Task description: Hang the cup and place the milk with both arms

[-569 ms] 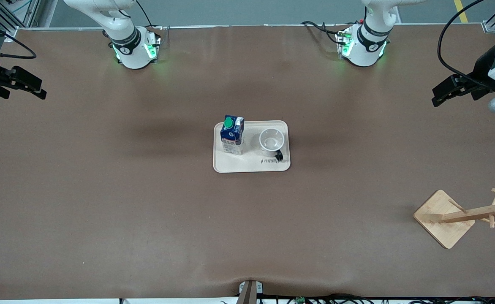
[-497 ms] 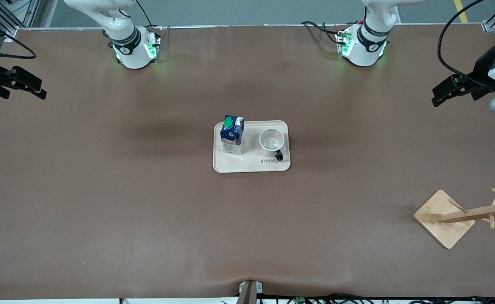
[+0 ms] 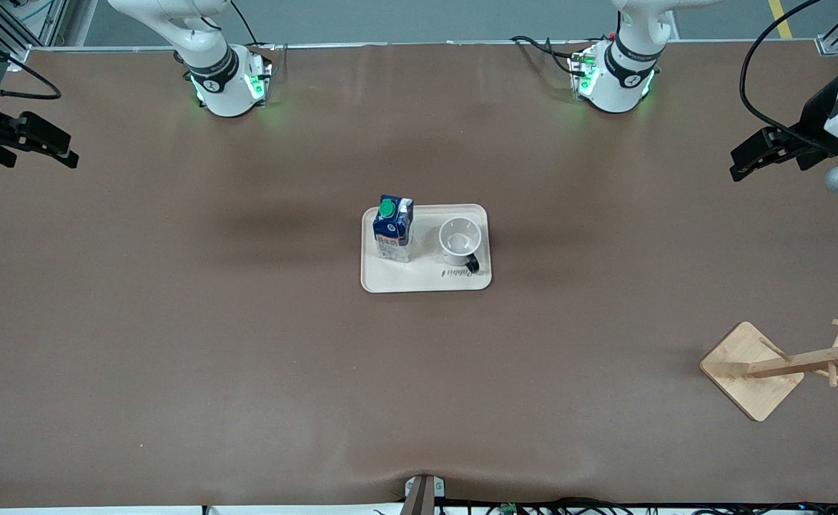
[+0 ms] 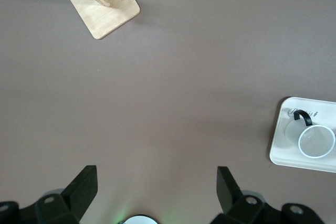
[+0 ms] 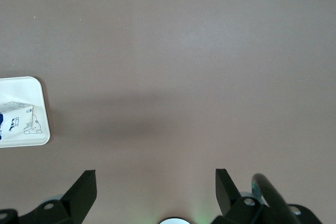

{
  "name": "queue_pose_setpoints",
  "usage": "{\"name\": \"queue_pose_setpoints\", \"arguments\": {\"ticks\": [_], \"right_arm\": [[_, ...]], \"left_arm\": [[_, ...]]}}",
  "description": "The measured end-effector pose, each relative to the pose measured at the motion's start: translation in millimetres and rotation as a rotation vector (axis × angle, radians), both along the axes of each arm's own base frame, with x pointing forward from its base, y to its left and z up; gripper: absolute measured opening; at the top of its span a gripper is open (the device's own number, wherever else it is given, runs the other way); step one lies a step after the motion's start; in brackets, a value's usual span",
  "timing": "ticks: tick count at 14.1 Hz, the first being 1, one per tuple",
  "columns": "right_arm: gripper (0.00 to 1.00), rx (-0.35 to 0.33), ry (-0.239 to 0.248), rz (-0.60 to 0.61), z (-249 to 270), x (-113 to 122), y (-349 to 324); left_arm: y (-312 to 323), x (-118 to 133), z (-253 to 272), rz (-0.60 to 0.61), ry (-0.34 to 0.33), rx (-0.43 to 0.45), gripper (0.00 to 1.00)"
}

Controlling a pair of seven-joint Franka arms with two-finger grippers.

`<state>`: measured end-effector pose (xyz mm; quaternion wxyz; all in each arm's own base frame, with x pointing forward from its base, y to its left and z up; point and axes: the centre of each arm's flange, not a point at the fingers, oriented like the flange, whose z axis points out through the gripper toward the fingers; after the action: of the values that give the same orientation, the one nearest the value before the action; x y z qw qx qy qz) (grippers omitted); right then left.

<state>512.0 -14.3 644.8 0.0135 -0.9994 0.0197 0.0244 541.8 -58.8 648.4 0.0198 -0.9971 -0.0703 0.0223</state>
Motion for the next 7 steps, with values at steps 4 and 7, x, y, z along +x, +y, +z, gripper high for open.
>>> {"name": "queue_pose_setpoints", "arguments": {"ticks": [4,7], "right_arm": [[1.00,0.000,-0.002,-0.001,1,1,-1],[1.00,0.000,0.000,-0.003,0,2,-2]], "left_arm": [[-56,9,-37,-0.077,0.068,-0.001,1.00],[-124,9,-77,-0.042,0.106,0.014,1.00]]}}
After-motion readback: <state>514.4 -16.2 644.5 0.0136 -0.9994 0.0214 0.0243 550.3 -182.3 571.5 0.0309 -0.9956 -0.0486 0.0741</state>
